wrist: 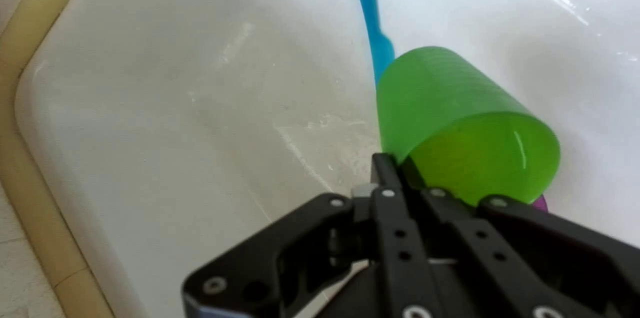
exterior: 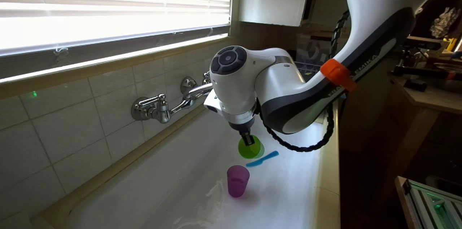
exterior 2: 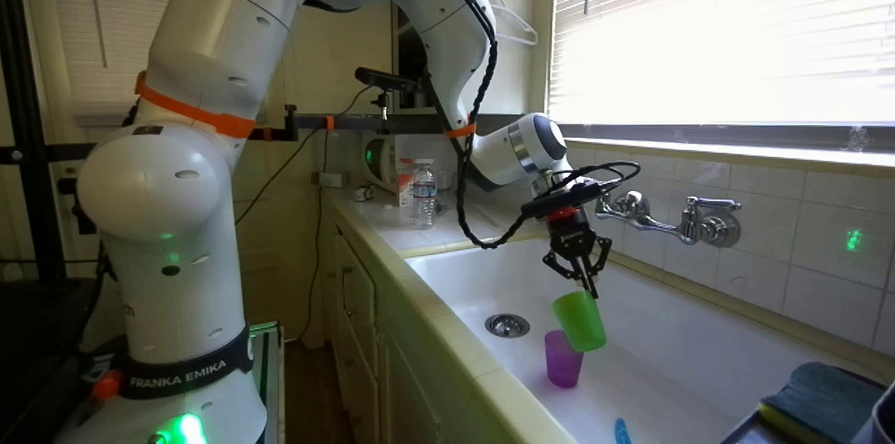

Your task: Move the purple cup to the left, then pour the water from the green cup into the purple cup

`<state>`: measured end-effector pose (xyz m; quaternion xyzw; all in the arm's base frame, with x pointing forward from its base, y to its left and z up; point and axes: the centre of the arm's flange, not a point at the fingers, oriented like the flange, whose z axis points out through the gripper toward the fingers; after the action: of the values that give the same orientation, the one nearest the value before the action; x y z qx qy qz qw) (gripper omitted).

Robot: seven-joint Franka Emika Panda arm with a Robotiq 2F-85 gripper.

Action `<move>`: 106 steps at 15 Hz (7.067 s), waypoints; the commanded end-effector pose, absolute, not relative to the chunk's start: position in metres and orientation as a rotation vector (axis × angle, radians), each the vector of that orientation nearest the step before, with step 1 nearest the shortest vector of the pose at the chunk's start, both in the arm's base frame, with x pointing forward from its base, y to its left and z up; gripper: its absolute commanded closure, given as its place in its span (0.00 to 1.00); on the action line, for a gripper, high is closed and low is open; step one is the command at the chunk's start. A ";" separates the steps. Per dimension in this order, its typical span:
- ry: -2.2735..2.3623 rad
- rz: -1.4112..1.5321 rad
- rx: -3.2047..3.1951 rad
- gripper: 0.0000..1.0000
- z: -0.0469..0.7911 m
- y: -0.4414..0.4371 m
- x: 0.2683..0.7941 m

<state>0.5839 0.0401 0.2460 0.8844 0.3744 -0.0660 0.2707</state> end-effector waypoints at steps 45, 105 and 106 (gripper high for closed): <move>0.226 0.497 2.940 0.99 0.241 -0.104 0.502; -0.157 0.501 3.091 0.00 0.195 -0.146 0.532; -0.150 0.485 3.087 0.00 0.201 -0.145 0.530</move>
<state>0.5451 -0.1542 0.1793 0.9822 -0.0534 0.1802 -0.0040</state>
